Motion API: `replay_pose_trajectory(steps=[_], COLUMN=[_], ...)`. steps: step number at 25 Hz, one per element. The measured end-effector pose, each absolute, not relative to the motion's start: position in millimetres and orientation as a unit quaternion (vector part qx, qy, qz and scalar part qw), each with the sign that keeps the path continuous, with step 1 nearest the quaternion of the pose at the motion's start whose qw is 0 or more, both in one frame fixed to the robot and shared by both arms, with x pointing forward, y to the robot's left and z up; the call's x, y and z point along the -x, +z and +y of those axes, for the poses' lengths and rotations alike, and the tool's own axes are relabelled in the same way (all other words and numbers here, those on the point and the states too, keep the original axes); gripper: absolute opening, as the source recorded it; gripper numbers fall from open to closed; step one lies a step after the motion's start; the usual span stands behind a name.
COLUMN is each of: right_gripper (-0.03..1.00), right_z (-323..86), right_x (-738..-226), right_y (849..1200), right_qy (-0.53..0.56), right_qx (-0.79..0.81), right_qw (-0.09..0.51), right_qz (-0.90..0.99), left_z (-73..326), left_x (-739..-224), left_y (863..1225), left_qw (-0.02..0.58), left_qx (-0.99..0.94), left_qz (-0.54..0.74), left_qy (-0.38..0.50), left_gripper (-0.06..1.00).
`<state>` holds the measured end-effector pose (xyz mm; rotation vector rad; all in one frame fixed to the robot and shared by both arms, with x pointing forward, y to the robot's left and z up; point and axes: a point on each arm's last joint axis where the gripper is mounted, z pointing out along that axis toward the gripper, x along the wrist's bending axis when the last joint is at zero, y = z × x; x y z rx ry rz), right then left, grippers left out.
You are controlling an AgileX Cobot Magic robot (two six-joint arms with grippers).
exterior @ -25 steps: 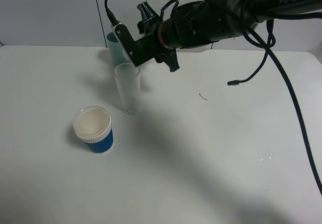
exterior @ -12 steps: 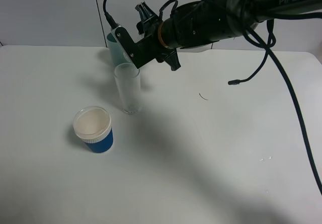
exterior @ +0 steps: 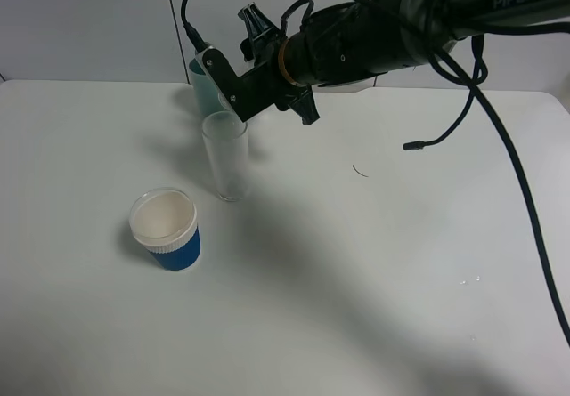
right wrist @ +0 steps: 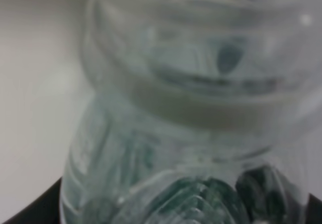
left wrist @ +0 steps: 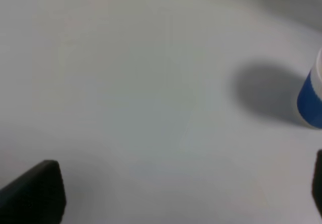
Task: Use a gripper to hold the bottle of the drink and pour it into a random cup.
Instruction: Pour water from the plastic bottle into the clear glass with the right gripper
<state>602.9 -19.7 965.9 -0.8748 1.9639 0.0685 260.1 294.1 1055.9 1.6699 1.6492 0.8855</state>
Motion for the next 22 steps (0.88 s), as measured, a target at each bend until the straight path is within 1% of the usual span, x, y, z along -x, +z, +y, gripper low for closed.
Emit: replay_pose_trajectory(steps=[22], right_gripper=[0.56], right_z=[-13.2], right_x=[-597.9], right_y=[966.0], right_qy=[0.016], right_qx=[0.392], right_qw=[0.476], right_qz=[0.787], left_z=[294.1], left_x=[-260.1], left_y=[1055.9], left_qw=[0.311], left_qx=[-0.633], left_qz=[0.625], left_qy=[0.335], left_gripper=[0.99])
